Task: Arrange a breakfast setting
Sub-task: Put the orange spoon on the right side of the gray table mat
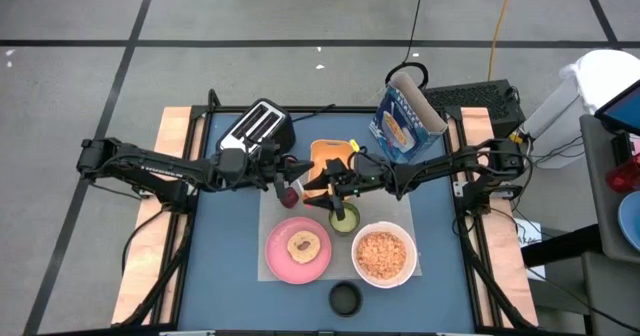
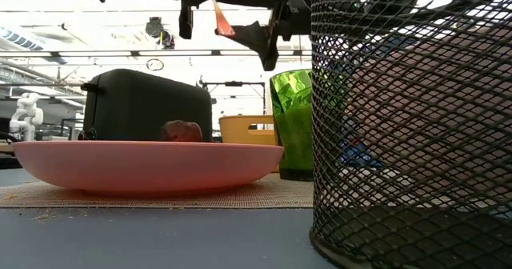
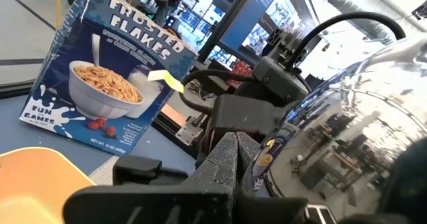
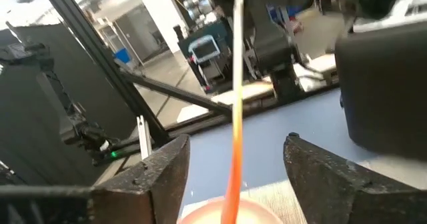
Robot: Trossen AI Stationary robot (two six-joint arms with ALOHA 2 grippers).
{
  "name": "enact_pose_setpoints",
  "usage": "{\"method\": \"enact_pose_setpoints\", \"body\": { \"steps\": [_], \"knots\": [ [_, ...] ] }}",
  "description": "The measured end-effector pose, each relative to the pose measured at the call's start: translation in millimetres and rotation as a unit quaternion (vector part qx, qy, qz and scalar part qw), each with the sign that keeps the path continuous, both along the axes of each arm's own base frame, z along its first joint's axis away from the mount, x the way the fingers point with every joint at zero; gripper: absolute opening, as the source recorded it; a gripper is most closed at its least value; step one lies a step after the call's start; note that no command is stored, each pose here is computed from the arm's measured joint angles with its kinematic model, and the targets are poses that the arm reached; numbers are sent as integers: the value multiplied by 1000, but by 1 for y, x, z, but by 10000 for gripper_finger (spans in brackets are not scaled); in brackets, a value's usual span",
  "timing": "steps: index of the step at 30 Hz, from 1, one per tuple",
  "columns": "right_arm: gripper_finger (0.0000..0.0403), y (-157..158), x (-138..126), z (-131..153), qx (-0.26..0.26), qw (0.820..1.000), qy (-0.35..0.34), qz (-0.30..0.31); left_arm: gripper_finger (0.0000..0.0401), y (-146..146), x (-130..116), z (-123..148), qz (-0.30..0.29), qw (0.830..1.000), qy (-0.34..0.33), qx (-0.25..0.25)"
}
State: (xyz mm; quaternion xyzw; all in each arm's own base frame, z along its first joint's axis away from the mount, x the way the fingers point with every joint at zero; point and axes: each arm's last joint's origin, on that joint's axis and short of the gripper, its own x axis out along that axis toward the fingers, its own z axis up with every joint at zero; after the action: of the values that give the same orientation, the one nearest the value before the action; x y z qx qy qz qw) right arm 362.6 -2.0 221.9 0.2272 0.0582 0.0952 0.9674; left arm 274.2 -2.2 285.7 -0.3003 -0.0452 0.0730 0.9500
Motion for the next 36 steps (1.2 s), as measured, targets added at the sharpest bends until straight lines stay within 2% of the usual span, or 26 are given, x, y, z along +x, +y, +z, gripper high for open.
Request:
{"method": "enact_pose_setpoints", "body": {
  "steps": [21,25,36],
  "knots": [
    [10,0,0,0,-10,1000,-2,2,5,0,0,1,7,1000,-5,1],
    [12,0,0,0,-9,1000,-2,2,5,0,0,1,8,1000,-3,25],
    [4,0,0,0,-9,1000,-2,1,15,0,0,1,8,999,2,49]
  ]
}}
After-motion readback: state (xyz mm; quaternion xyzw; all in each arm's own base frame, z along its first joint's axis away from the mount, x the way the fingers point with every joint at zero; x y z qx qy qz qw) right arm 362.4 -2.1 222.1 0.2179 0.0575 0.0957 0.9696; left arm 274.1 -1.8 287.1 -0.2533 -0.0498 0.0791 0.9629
